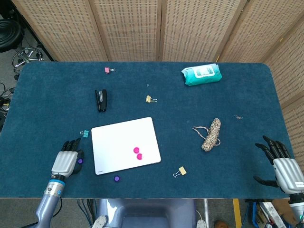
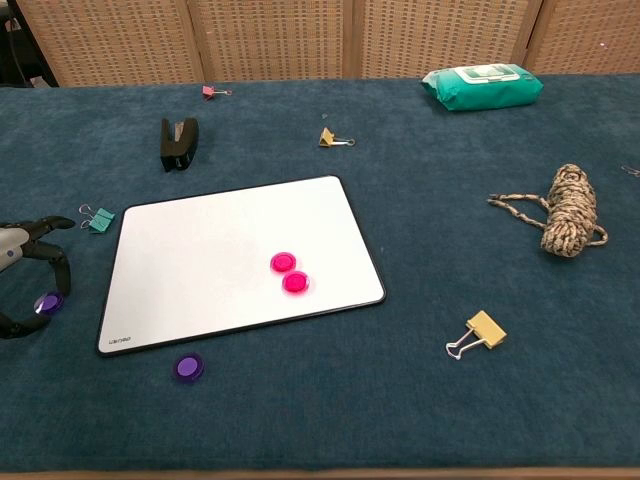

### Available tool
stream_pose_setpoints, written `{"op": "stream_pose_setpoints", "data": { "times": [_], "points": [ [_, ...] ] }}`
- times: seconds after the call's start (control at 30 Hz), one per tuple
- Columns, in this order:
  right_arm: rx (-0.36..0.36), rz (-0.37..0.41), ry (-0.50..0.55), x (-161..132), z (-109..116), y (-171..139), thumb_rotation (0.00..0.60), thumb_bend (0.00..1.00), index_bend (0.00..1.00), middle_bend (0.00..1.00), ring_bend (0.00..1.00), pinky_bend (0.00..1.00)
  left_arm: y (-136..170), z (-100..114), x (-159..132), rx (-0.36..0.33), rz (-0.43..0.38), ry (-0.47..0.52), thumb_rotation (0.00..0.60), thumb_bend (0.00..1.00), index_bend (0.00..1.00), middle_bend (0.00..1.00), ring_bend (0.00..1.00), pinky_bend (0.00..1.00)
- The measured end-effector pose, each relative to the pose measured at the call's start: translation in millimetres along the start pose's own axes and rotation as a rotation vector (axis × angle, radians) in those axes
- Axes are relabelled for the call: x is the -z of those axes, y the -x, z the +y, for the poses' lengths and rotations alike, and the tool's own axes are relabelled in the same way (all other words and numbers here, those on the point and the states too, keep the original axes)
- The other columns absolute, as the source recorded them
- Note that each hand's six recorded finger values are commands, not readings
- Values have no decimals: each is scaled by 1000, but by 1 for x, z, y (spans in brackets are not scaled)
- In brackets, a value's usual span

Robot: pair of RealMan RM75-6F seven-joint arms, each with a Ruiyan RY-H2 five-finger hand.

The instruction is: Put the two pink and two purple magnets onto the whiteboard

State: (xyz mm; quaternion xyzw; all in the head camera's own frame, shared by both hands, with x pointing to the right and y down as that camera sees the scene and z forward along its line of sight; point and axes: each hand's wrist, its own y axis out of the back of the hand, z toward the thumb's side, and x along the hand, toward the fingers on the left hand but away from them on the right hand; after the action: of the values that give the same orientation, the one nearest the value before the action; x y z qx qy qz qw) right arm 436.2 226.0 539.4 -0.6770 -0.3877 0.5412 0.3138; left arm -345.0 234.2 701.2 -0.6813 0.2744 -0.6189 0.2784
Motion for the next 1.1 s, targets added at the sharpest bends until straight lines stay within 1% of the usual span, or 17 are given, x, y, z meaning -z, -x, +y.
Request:
{"op": "stream_pose_setpoints", "data": {
  "times": [0.2, 0.4, 0.53, 0.7, 0.83, 0.93, 1.1],
  "points": [
    [-4, -1, 0, 0, -1, 0, 600, 0, 158, 0, 0, 0, 0, 6, -2, -8, -6, 8, 600, 346, 512, 0, 0, 0],
    [-8, -5, -2, 1, -2, 1, 600, 0, 158, 0, 0, 0, -4, 20, -13, -28, -37, 19, 600, 350, 512, 0, 0, 0],
    [-6, -5, 0, 1, -1, 1, 600, 0, 158, 0, 0, 0, -10, 33, -23, -52, -62, -4, 600, 350, 512, 0, 0, 0],
    [-6, -9, 1, 2, -1, 1, 600, 0, 159, 0, 0, 0, -16, 43, -35, -71, -86, -41, 600, 350, 512, 0, 0, 0],
    [-7, -11, 2, 3, -1, 2, 600, 0, 159, 0, 0, 0, -22, 49, -50, -83, -122, -79, 600, 350, 512, 0, 0, 0],
    [-6, -11, 1, 3, -1, 2, 600, 0, 159, 0, 0, 0, -26, 49, -66, -90, -160, -98, 600, 350, 511, 0, 0, 0],
    [-10, -14, -2, 3, -2, 2, 600, 0, 159, 0, 0, 0, -31, 48, -85, -89, -207, -94, 600, 349, 512, 0, 0, 0]
  ]
}}
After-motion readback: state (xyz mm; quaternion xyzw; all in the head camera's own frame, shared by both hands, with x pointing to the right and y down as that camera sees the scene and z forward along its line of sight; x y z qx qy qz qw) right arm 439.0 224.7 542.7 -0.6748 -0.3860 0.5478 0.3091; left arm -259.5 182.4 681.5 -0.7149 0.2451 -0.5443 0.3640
